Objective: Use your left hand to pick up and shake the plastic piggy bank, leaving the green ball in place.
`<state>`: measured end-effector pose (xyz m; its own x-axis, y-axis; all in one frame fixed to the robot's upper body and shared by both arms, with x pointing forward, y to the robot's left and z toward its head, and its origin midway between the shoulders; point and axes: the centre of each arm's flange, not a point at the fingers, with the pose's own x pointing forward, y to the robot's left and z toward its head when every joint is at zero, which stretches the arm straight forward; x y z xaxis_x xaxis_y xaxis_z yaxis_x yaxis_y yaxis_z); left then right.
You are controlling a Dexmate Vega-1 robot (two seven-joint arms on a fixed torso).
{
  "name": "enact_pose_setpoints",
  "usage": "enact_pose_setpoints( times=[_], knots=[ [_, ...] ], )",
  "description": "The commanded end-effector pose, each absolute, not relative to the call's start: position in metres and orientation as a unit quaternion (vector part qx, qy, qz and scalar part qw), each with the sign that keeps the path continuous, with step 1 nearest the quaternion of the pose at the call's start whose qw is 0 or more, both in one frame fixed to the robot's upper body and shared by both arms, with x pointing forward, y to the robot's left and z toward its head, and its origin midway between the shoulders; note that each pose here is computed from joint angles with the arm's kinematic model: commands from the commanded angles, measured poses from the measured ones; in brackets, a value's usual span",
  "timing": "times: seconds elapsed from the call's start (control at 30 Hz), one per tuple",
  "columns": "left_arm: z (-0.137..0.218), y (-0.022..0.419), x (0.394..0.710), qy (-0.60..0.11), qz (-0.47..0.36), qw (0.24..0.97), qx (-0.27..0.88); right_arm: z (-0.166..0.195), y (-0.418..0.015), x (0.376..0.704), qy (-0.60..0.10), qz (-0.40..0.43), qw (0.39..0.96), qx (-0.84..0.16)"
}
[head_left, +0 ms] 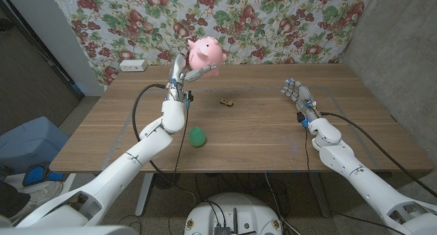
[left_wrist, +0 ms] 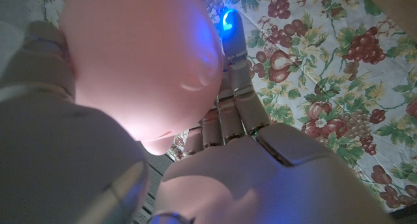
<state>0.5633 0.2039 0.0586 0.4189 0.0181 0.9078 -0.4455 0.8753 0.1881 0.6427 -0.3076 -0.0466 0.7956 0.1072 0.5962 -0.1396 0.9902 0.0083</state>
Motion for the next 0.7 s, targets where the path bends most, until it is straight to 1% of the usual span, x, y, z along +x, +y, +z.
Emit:
enact_pose_setpoints(
  times=[0.03,0.53,0.7],
  knots=[
    [0.0500,0.2061,0.5639,-0.544,0.165,0.807,0.159,-0.0454,-0.3078,0.6451,-0.314,0.066,0.947,0.026],
    [0.0525,0.2049,0.5674,-0.540,0.163,0.809,0.165,-0.0426,-0.3078,0.6473,-0.314,0.065,0.947,0.027],
    [0.0547,0.2026,0.5685,-0.521,0.157,0.818,0.186,-0.0422,-0.3087,0.6463,-0.316,0.065,0.946,0.025]
  ],
)
